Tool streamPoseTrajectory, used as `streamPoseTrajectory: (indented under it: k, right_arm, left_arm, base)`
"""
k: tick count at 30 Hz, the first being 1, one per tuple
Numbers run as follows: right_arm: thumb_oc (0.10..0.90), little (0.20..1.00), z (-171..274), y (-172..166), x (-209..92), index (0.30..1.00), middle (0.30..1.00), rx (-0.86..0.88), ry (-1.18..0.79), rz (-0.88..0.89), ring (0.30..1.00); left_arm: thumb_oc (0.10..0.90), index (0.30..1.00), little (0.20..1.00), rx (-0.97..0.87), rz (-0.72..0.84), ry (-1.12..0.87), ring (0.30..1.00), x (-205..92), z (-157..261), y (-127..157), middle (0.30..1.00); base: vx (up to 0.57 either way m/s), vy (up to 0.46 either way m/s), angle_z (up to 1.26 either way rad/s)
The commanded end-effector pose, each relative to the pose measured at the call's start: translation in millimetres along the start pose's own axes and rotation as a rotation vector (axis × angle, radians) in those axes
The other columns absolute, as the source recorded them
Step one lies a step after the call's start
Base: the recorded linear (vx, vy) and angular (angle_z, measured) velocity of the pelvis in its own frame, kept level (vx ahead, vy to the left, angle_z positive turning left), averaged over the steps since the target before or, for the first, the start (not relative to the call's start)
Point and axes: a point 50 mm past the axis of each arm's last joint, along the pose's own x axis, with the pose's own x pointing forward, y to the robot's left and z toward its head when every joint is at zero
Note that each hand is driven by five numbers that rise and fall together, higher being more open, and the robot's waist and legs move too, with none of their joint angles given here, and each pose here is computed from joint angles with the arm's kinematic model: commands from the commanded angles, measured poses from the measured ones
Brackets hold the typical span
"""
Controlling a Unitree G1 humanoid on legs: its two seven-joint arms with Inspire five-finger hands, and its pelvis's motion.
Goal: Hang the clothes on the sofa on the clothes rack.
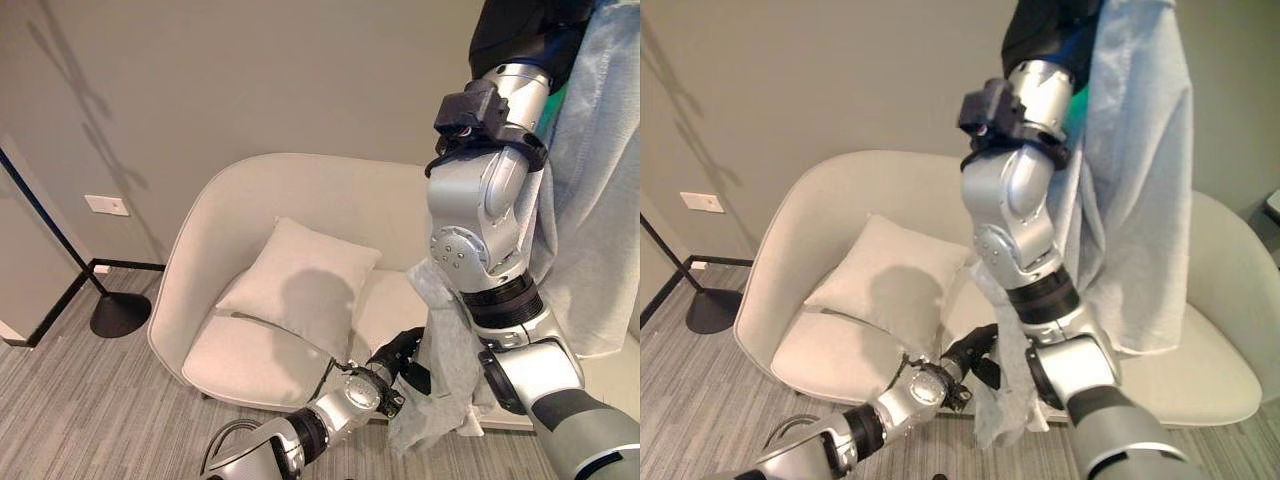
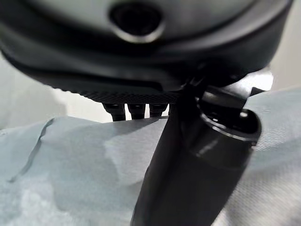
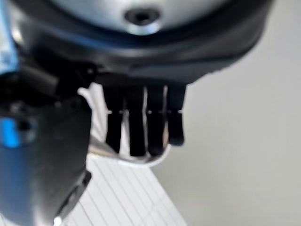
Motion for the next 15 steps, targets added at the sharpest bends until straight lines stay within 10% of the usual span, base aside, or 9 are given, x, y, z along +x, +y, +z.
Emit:
streamPoseTrajectory:
  k: [1, 15]
  right_arm:
    - [0.400, 0.300, 18.7, 27.8, 30.6, 0.300, 0.300, 0.046, -0.117, 0.067, 0.300]
    - [0.400, 0.300, 32.2, 4.6, 33.0, 0.300, 0.300, -0.009, -0.196, -0.016, 0.300]
  left_arm:
    - [0.400, 0.300, 0.300, -0.128, -0.127, -0.164, 0.300, 9.9, 54.1, -53.4, 0.300]
    - [0.400, 0.300, 0.300, -0.367, 0.082, -0.284, 0.300, 8.9, 80.8, 5.6, 0.300]
  base:
    - [0.00, 0.000, 0.00]
    - [0.00, 0.001, 0.02]
